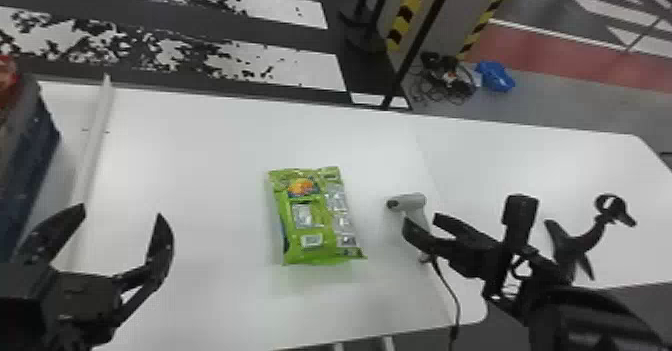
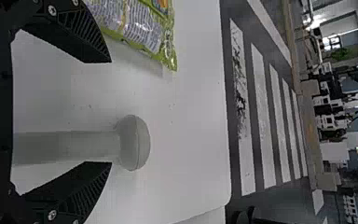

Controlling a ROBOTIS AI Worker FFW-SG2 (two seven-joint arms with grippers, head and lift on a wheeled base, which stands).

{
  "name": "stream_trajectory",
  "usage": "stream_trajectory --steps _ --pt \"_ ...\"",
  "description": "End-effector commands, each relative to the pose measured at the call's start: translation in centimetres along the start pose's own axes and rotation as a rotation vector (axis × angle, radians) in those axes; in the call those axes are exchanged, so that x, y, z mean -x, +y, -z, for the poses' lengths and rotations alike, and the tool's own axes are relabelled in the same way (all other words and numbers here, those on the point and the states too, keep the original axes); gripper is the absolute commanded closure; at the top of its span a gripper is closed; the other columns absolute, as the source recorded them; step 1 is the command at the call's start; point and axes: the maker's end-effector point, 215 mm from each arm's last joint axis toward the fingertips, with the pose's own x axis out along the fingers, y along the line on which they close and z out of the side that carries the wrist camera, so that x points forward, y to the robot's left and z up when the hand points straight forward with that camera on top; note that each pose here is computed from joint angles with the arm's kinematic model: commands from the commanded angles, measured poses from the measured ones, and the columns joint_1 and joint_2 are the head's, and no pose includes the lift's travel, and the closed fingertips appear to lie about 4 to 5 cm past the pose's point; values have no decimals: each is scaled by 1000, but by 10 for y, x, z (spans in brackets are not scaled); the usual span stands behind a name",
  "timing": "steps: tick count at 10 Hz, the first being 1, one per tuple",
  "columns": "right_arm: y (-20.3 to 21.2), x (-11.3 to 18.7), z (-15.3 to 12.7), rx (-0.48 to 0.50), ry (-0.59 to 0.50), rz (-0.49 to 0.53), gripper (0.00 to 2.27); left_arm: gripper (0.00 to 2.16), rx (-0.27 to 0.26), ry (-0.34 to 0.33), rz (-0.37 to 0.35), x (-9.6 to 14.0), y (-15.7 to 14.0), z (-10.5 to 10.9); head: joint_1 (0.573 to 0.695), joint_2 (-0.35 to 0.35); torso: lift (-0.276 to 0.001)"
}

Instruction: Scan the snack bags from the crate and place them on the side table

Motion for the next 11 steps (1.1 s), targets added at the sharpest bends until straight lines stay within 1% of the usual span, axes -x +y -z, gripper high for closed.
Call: stream_trajectory --steps 1,2,4,5,6,8,11 --pt "16 3 2 -54 9 -64 127 83 2 0 -2 0 0 0 695 -350 -94" --pt "32 1 4 -63 14 -121 127 83 2 0 -5 0 1 0 695 -350 -94" --pt "60 -10 14 -42 48 -196 127 83 2 3 -3 0 0 2 695 -350 -94" --pt "72 -17 21 -34 71 -237 127 83 2 3 -3 -1 0 2 695 -328 -94" --pt "85 -26 30 -4 105 -263 127 83 2 3 -3 -1 0 2 695 -307 -94" --pt "102 -37 47 23 154 -300 127 83 2 0 -3 -1 0 0 695 -275 -94" --pt "119 -44 56 39 180 -340 127 83 2 2 -3 0 0 1 695 -234 -94"
